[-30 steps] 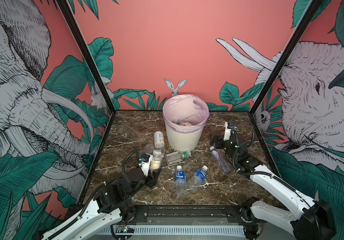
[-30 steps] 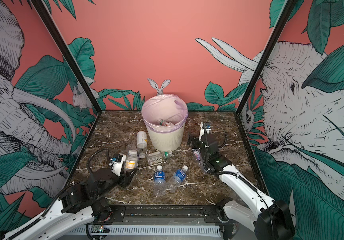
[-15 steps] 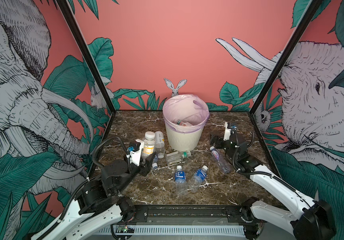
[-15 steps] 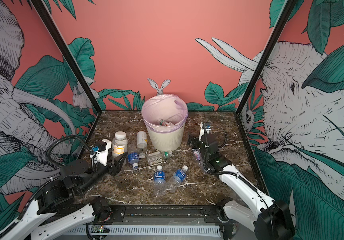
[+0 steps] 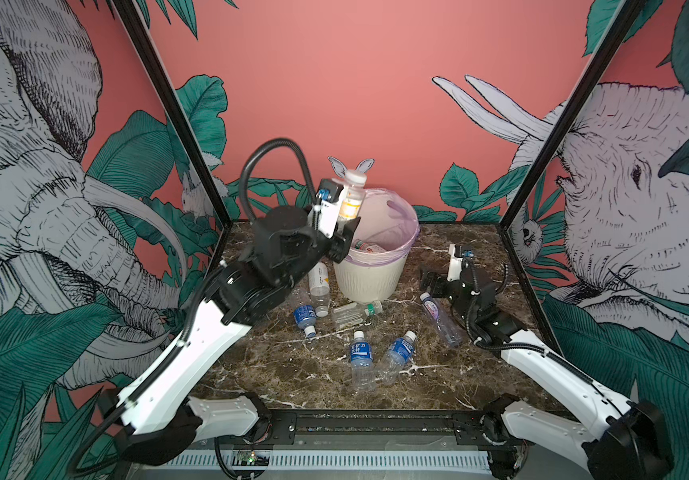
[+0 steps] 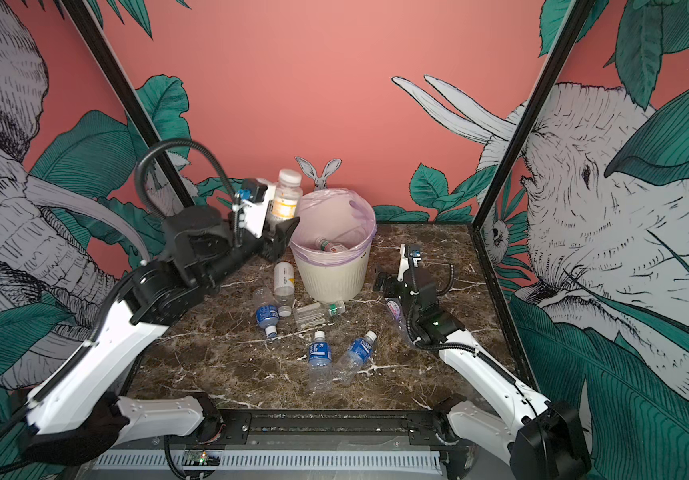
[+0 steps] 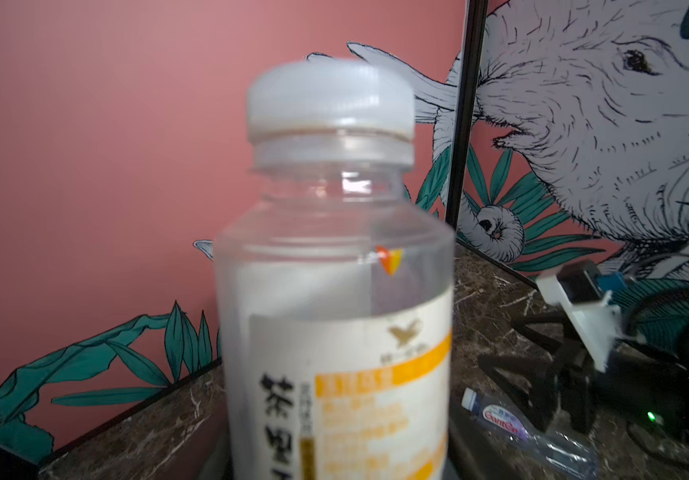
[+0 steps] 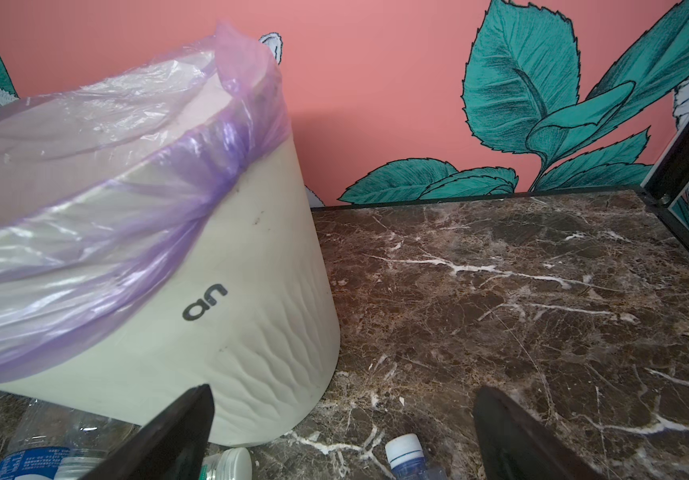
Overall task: Throw the plastic bottles in the bin
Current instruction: 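Carry the tea bottle up over the bin with the left gripper, then release the tea bottle into the bin while the right gripper moves toward another bottle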
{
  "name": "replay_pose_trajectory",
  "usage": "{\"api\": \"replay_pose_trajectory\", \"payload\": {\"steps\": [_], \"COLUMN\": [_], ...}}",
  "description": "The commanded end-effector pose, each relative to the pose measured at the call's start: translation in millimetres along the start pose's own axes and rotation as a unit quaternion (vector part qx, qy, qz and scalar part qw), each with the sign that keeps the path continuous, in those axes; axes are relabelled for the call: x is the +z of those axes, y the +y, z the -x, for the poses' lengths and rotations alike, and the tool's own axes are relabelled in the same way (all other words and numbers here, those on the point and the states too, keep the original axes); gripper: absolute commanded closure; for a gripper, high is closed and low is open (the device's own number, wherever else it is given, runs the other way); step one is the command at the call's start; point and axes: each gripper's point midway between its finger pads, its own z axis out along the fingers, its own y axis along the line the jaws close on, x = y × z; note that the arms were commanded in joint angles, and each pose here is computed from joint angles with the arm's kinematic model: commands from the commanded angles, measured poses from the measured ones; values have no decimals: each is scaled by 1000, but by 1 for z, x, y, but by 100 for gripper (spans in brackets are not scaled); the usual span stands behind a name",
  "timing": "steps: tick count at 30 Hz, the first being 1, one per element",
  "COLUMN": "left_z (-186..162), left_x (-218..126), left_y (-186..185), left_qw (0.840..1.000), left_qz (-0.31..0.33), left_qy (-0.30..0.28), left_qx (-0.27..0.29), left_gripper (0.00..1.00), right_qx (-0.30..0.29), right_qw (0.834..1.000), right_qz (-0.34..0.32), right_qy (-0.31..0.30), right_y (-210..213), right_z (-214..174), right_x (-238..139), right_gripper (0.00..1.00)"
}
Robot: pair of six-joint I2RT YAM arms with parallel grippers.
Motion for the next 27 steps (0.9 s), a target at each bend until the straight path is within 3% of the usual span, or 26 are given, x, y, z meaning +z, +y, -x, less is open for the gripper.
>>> {"api": "replay_pose_trajectory", "payload": {"steps": [1, 4, 5, 7, 10, 12, 17, 27], "left_z": [8, -16, -23, -15, 16, 28, 23, -67], "left_x": [45, 96, 105, 94, 59, 38, 11, -10], "left_y": [0, 21, 31, 50, 50, 52, 51, 50], "left_qw": [999, 996, 995, 994, 997, 996, 996, 995], "left_qz": [-40, -21, 1, 46, 39, 40, 35, 54], "left_qy": [18, 82, 99, 88, -19, -46, -46, 32], "left_qx": [-4, -27, -31, -48, -59, -63, -63, -74], "left_gripper": [45, 8, 1, 0, 1, 1, 0, 0], "right_qx": [12, 11, 11, 10, 9, 9, 10, -13], "right_qw": [999, 999, 999, 999, 999, 999, 999, 1000], "right_qz": [15, 15, 16, 17, 18, 18, 23, 9], "right_qy": [-33, -30, -29, -29, -31, -30, -20, 15], "right_y": [8, 9, 9, 10, 10, 10, 13, 12], "right_z": [26, 26, 26, 27, 29, 28, 24, 15], "right_x": [-8, -8, -8, -9, -11, -10, -4, 9], "right_gripper": [1, 1, 1, 1, 1, 1, 1, 1]}}
